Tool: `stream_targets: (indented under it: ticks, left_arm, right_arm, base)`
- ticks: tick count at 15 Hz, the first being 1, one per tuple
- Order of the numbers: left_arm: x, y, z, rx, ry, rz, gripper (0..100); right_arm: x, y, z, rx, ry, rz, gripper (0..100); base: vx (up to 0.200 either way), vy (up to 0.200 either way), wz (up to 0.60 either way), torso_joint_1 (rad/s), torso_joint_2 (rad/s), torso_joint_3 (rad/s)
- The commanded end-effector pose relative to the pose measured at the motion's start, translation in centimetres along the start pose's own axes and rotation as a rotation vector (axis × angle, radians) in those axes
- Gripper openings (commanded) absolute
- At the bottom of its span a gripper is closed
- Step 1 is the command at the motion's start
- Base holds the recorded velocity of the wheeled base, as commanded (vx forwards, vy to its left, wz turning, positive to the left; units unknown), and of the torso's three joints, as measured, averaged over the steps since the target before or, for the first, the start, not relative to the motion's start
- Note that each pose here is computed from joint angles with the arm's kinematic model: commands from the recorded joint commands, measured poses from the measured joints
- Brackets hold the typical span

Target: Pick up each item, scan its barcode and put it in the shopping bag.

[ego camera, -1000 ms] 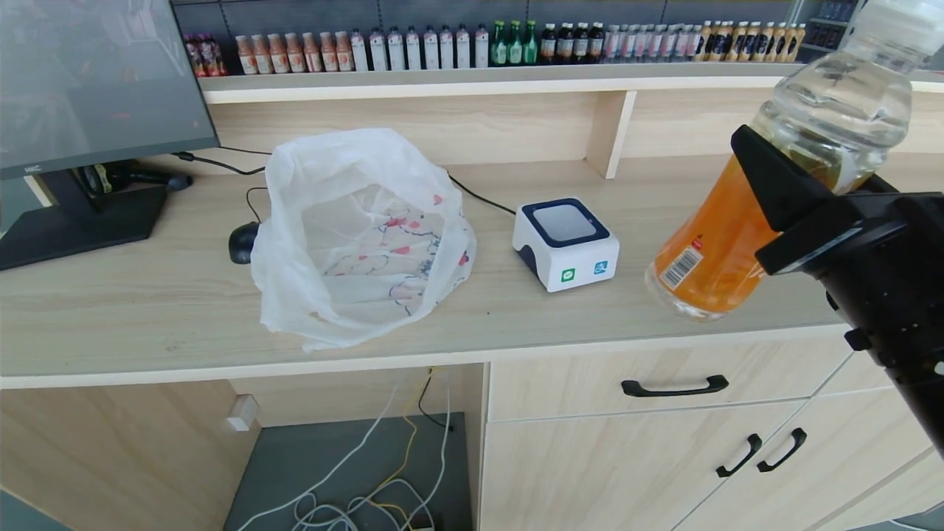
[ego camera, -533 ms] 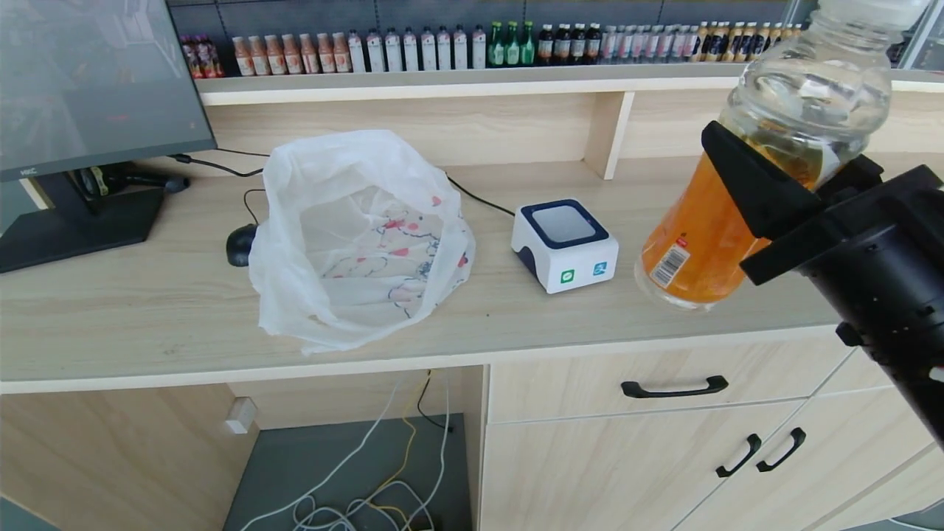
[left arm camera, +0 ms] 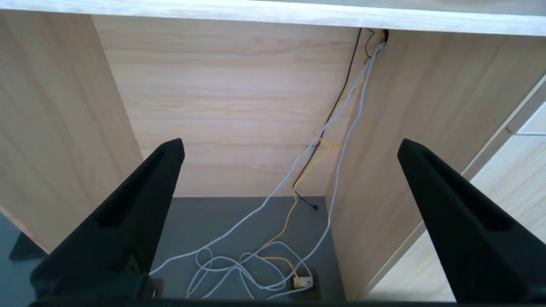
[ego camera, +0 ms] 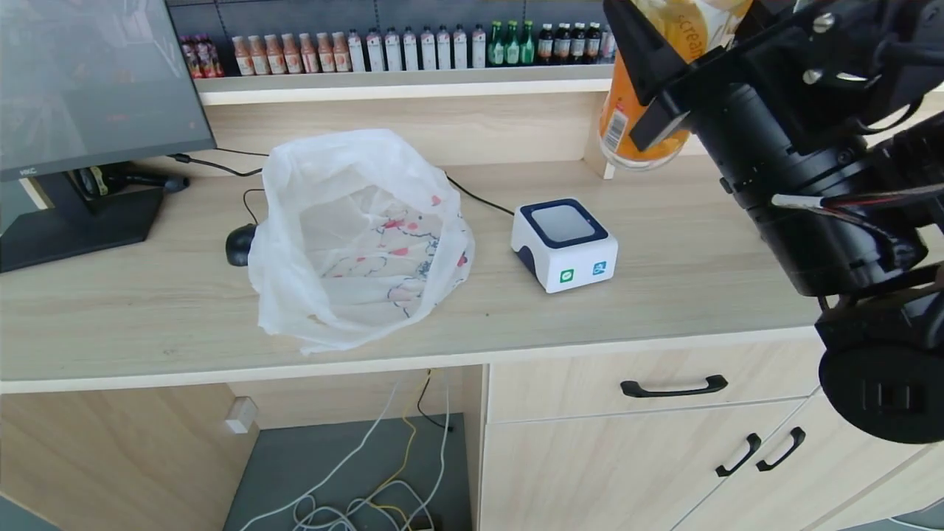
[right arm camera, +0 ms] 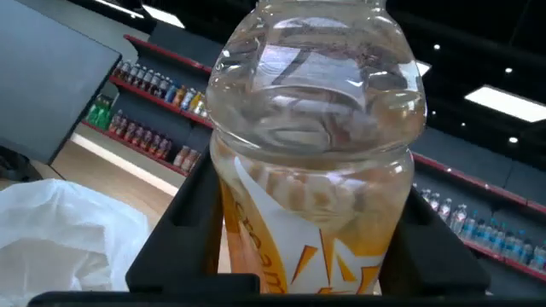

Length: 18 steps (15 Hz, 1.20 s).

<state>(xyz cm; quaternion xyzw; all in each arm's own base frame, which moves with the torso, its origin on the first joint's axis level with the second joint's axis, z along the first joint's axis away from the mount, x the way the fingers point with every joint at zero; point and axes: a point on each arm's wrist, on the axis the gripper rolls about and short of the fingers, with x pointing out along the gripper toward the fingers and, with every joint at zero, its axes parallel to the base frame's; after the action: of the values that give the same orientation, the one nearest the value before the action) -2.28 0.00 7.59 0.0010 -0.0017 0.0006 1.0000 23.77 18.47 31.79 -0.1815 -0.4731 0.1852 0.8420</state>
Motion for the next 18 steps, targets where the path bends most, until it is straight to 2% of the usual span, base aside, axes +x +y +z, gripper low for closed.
stream_targets:
  ticks: [1,5,8,11,14,18]
  left_arm:
    - [0.0,0.0,0.0,0.000,-0.001,0.000,100]
    - [0.0,0.0,0.0,0.000,-0.001,0.000,100]
    - [0.0,0.0,0.0,0.001,-0.001,0.000,100]
    - [0.0,0.0,0.0,0.000,-0.001,0.000,100]
    - [0.0,0.0,0.0,0.000,-0.001,0.000,100]
    - [0.0,0.0,0.0,0.001,-0.001,0.000,100]
  right_arm:
    - [1.3,2.4,-3.0,-0.076,-0.037,0.087,0]
    - [1.1,1.2,-5.0,-0.201,-0.155,0.242,0]
    - [0.7,2.1,-5.9,-0.246,-0.247,0.376,0]
    - [0.3,2.7,-7.1,-0.300,-0.290,0.444,0]
    - [-0.4,2.8,-8.8,-0.364,-0.293,0.481,0]
    - [-1.0,1.8,-10.3,-0.439,-0.313,0.509,0]
  base:
    - [0.000,0.000,0.00,0.000,0.00,0.000]
    - [0.000,0.000,0.00,0.000,0.00,0.000]
    - [0.000,0.000,0.00,0.000,0.00,0.000]
    - [0.000,0.000,0.00,0.000,0.00,0.000]
    - [0.000,0.000,0.00,0.000,0.00,0.000]
    - [0.000,0.000,0.00,0.000,0.00,0.000]
